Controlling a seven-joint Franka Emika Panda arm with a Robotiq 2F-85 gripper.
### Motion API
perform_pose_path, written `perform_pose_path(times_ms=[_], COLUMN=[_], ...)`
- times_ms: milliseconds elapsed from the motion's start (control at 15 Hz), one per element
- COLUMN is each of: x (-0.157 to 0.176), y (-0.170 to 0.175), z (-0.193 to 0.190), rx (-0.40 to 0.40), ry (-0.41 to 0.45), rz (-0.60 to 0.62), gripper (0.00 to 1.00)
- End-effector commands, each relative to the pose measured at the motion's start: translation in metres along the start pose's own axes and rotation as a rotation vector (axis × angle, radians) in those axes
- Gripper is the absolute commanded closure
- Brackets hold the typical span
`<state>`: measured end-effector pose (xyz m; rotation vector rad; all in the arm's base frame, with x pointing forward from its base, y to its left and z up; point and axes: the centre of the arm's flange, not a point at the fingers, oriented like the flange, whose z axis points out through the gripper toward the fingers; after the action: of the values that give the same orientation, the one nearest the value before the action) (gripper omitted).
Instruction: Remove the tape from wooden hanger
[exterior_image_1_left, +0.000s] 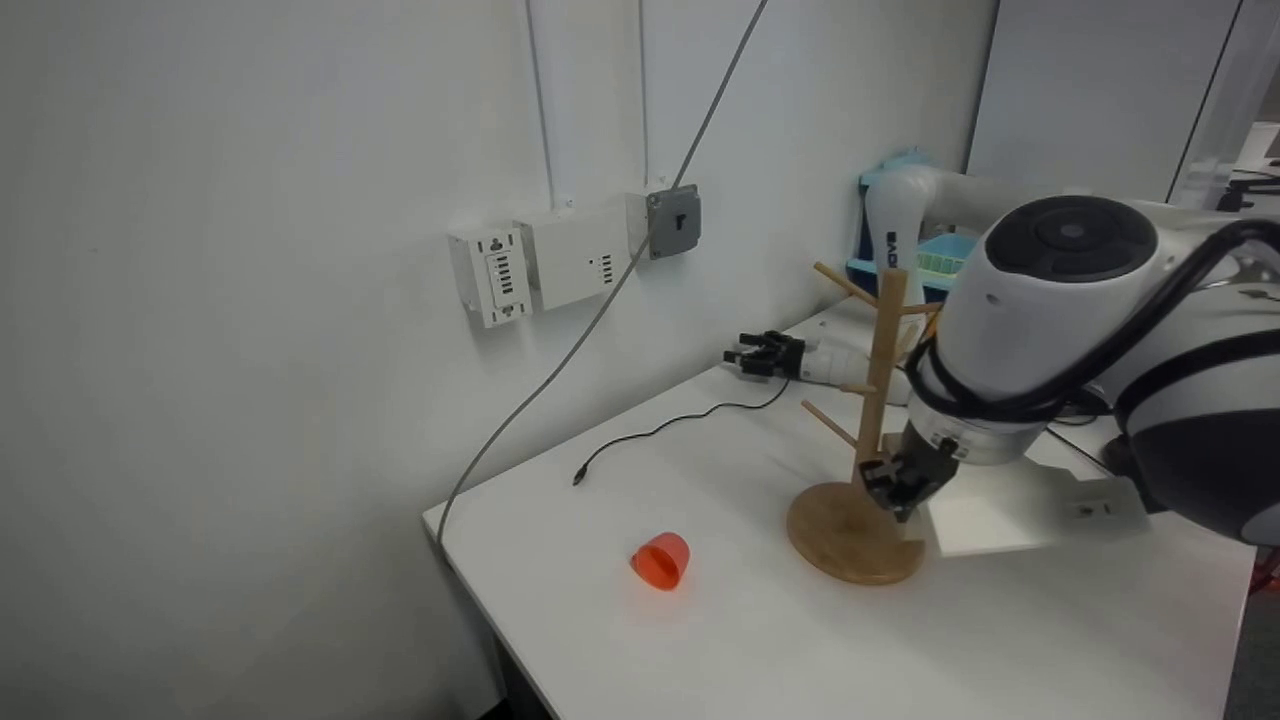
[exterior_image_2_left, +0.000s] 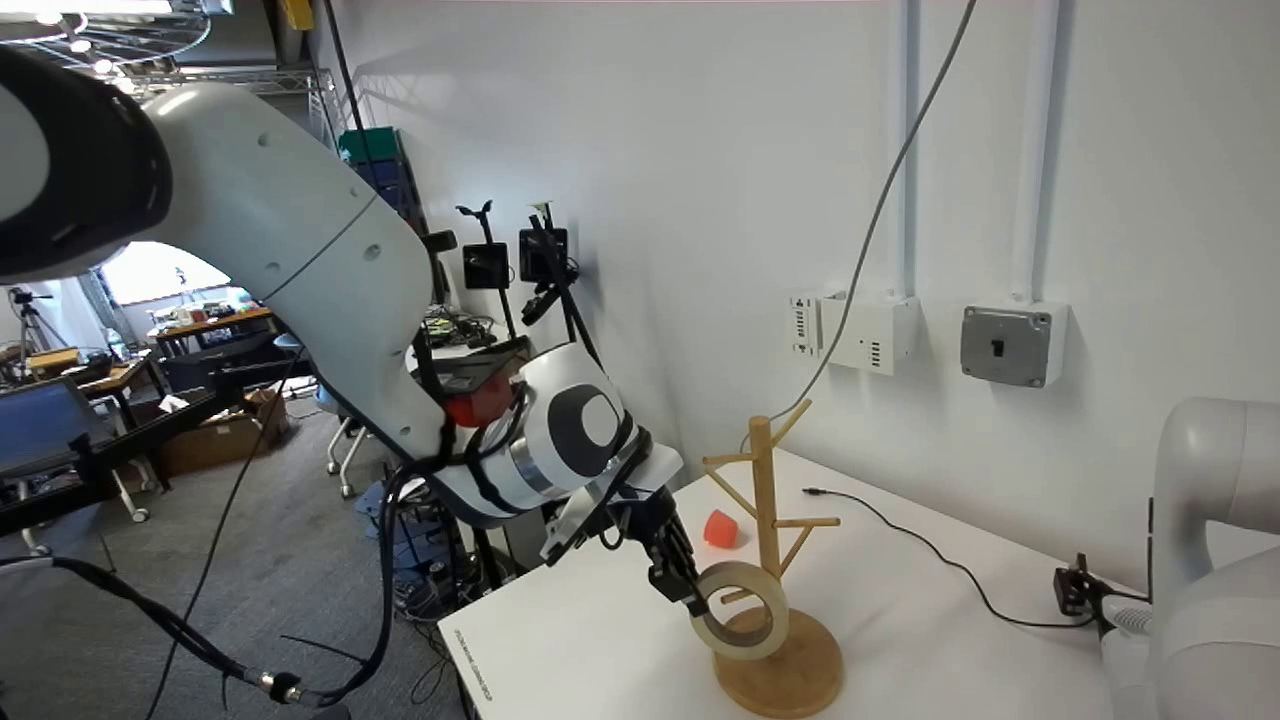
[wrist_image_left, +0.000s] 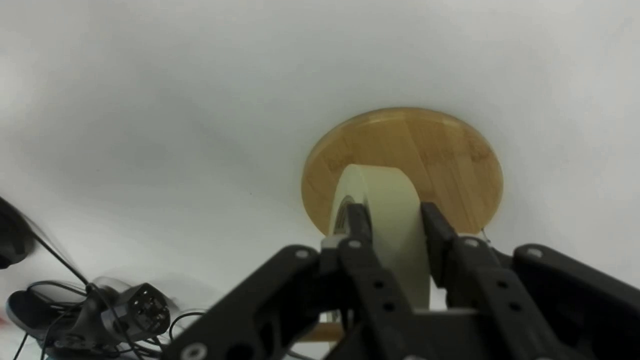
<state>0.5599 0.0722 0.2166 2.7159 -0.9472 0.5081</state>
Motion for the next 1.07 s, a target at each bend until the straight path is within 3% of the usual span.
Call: perform_pose_path(times_ms=[0, 667, 1000], x=[0.0013, 0.0023, -0.0005], y=[-0.0002, -0.0009, -0.0022], z=[0.0016, 0.0035, 0.0038], rx=[0.004, 0.020, 0.058], ry=[0.036, 0.099, 0.049], rz=[0.004, 0.001, -0.033], gripper=[0.92, 0.92, 0.92])
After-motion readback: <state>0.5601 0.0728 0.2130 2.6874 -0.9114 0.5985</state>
